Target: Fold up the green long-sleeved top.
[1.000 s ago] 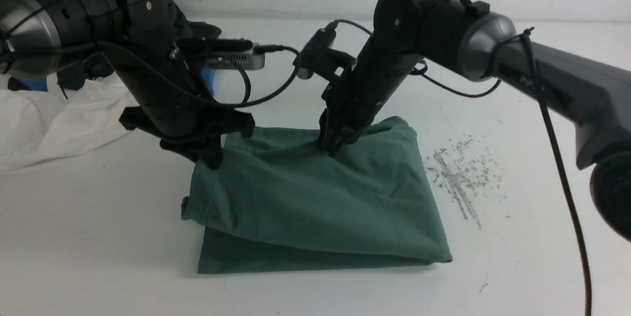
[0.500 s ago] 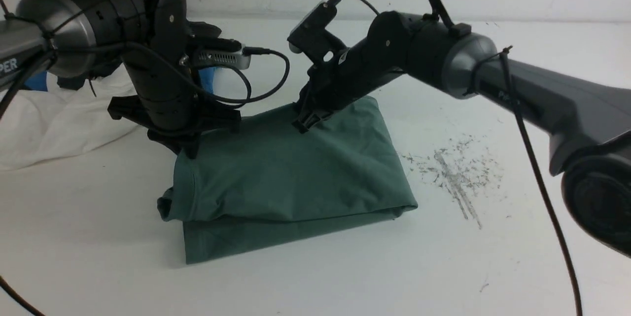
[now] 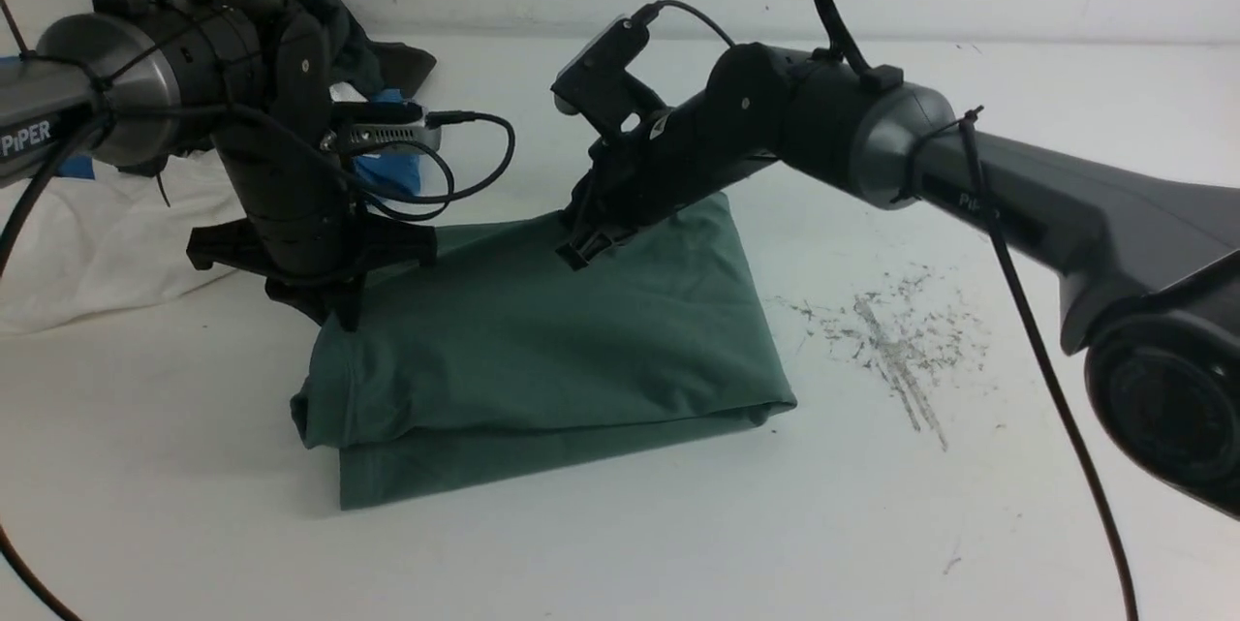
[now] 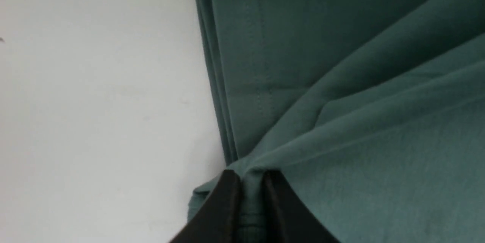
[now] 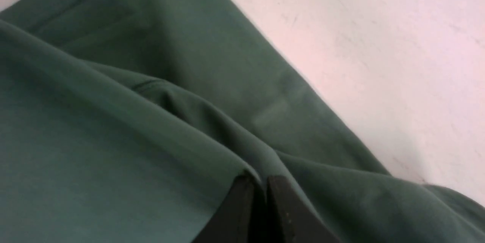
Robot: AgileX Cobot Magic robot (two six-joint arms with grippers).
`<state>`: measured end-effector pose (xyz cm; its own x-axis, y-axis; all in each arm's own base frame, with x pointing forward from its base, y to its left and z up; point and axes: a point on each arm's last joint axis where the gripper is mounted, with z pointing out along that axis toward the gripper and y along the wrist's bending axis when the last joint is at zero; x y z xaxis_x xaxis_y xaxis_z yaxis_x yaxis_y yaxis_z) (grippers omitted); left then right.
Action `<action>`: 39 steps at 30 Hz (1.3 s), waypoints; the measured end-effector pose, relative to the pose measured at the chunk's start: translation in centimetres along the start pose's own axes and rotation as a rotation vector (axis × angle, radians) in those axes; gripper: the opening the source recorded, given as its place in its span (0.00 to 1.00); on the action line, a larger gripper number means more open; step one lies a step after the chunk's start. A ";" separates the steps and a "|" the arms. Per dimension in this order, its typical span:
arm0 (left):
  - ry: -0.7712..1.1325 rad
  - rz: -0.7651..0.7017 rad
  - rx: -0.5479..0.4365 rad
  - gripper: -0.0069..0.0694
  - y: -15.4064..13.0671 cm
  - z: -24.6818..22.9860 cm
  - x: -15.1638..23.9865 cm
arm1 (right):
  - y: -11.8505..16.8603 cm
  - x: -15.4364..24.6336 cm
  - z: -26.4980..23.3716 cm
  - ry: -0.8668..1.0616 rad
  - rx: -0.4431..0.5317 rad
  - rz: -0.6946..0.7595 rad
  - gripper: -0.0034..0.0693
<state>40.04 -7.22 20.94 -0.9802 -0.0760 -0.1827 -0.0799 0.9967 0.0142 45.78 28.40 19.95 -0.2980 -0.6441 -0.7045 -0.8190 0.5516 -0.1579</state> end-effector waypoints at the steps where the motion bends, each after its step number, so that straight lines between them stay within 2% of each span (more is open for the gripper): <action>1: 0.007 0.004 -0.006 0.15 0.0 0.1 0.0 | 0.0 0.0 0.0 0.000 0.004 -0.004 0.13; 3: 0.011 0.009 -0.016 0.15 0.2 0.1 0.0 | -0.2 0.1 0.0 0.001 0.012 -0.009 0.18; 7: 0.021 0.020 -0.043 0.17 0.6 0.2 0.1 | -0.3 0.1 -0.1 0.002 0.015 0.009 0.44; 11: 0.022 0.020 -0.048 0.24 0.7 0.2 0.1 | -0.2 -0.1 -1.0 0.037 -0.010 0.055 0.61; 12: 0.022 0.020 -0.048 0.25 0.7 0.2 0.1 | -0.2 -0.1 -1.0 0.038 -0.009 0.052 0.62; 13: 0.023 0.025 -0.058 0.31 0.8 0.2 0.1 | -0.2 -0.5 -2.3 0.064 -0.013 0.056 0.65; 15: 0.021 0.029 -0.067 0.37 0.9 0.2 0.1 | -0.3 -1.1 -3.8 0.083 -0.004 0.058 0.66; 18: 0.020 0.047 -0.104 0.48 1.2 0.1 0.0 | -0.7 -2.4 -6.9 0.101 0.053 0.066 0.67; 22: 0.020 0.060 -0.147 0.54 1.6 -0.6 -0.3 | -0.9 -3.0 -9.0 0.117 0.089 0.081 0.67; 26: 0.023 0.084 -0.201 0.54 2.0 -1.8 -0.8 | -0.7 -2.6 -9.7 0.196 0.071 0.094 0.62; 30: -0.027 0.128 -0.205 0.35 2.1 -3.6 -1.8 | 0.0 -1.1 -10.0 0.362 0.002 0.100 0.35; 31: -0.028 0.129 -0.204 0.33 2.1 -3.6 -1.8 | 0.0 -1.1 -10.0 0.362 0.002 0.100 0.34; 32: -0.039 0.128 -0.174 0.21 1.9 -4.4 -1.6 | 0.2 -0.9 -10.1 0.387 -0.011 0.102 0.20; 33: -0.043 0.132 -0.157 0.16 1.7 -4.8 -1.5 | 0.2 -0.9 -10.1 0.389 -0.013 0.103 0.14; 34: -0.042 0.131 -0.146 0.16 1.6 -4.9 -1.4 | 0.2 -0.9 -10.1 0.390 -0.013 0.103 0.13; 35: -0.048 0.154 -0.095 0.11 0.8 -5.9 -1.0 | 0.2 -0.8 -10.0 0.390 -0.020 0.108 0.07; 39: -0.021 0.217 0.010 0.08 -1.5 -6.1 -0.2 | 0.6 -0.2 -8.4 0.402 -0.068 0.142 0.03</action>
<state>39.22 -8.83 27.00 -0.9703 0.1412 -0.1966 0.1349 0.9898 0.0454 41.18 24.37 25.81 -0.5665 -0.7268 -0.3884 -0.7824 0.6223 -0.0235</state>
